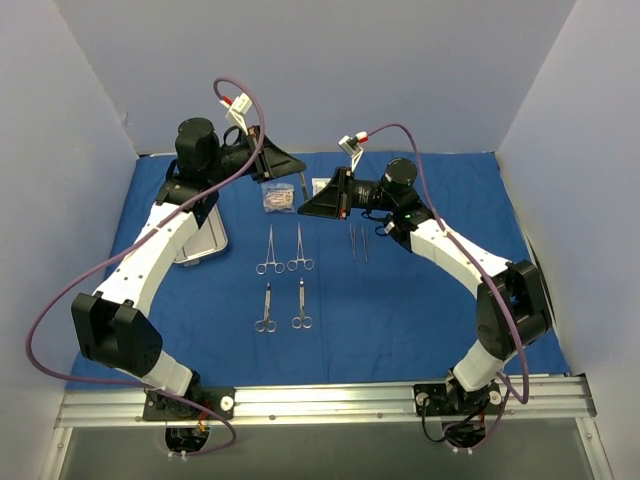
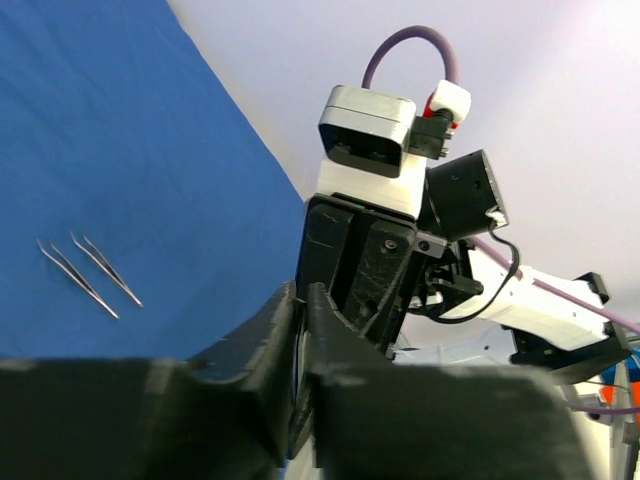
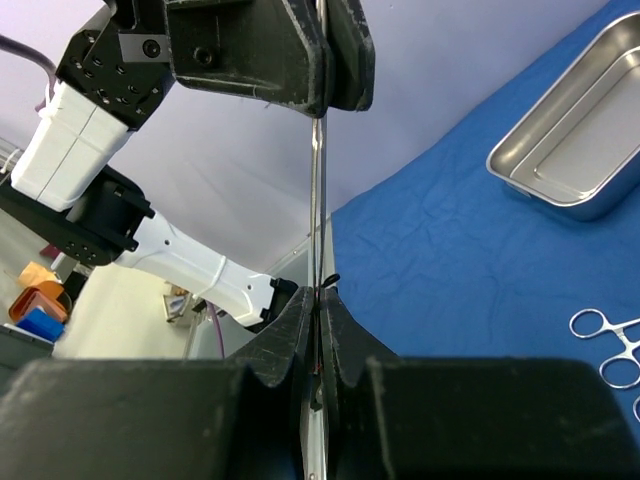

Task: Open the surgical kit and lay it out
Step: Place the medical item in the surgical kit.

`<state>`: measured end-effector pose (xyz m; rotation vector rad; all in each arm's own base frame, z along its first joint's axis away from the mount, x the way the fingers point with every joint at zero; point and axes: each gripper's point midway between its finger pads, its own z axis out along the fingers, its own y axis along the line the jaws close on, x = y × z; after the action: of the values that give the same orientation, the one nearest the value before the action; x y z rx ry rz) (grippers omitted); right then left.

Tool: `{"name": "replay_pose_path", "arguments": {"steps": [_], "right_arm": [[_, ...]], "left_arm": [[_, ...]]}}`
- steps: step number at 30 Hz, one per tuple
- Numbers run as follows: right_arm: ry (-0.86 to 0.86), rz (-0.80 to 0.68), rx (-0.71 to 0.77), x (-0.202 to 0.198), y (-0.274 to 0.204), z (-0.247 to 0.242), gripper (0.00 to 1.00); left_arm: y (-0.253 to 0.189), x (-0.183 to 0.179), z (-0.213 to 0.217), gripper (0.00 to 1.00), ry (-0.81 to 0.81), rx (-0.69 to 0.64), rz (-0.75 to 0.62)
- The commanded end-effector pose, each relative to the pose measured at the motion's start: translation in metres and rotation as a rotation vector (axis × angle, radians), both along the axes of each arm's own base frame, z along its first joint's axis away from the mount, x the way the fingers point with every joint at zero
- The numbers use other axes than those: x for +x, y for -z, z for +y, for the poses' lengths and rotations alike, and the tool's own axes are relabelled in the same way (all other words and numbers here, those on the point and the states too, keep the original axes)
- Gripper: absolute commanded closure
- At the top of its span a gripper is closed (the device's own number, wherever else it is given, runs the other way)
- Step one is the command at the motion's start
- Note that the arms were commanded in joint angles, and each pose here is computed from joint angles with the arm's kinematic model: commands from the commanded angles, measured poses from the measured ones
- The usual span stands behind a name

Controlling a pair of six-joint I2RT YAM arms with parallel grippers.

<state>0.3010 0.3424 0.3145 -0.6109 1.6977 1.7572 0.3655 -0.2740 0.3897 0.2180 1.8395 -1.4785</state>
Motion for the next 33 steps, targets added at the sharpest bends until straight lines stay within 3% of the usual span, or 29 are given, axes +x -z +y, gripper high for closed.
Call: {"name": "replay_pose_path", "arguments": {"steps": [1,4,6,11,13,17,20,21,23,33], "right_arm": [[-0.028,-0.114,0.043,-0.007,-0.032,-0.002,1.00],[-0.029,-0.114,0.042,-0.006,-0.032,-0.002,1.00],[-0.024,-0.113,0.039,-0.005,-0.032,-0.002,0.94],[0.018,-0.128,-0.022,0.001,-0.024,-0.004,0.59],[0.051,-0.166,-0.058,0.006,-0.029,-0.007,0.51],[0.214,-0.211,-0.280,0.031,-0.005,-0.024,0.37],[0.294,-0.215,-0.367,0.039,-0.002,-0.035,0.30],[0.340,-0.230,-0.395,0.045,0.000,-0.040,0.29],[0.376,-0.234,-0.436,0.045,0.002,-0.042,0.27],[0.577,-0.418,-0.676,0.037,0.012,-0.030,0.23]], "left_arm": [[-0.018,-0.005,-0.003,0.88,0.039,-0.022,-0.088],[-0.020,-0.005,-0.002,0.92,0.031,-0.021,-0.099],[-0.021,-0.003,-0.001,0.97,0.016,-0.018,-0.109],[-0.018,0.003,0.005,0.98,-0.045,0.021,-0.107],[-0.018,0.008,0.009,0.98,-0.095,0.045,-0.091],[-0.007,0.019,0.019,0.98,-0.248,0.156,-0.045],[-0.007,0.032,0.030,0.98,-0.421,0.230,-0.007],[0.015,0.033,0.036,0.98,-0.462,0.299,0.080],[0.014,0.039,0.045,0.98,-0.577,0.333,0.123],[0.054,0.035,0.043,0.98,-0.741,0.479,0.329]]}}
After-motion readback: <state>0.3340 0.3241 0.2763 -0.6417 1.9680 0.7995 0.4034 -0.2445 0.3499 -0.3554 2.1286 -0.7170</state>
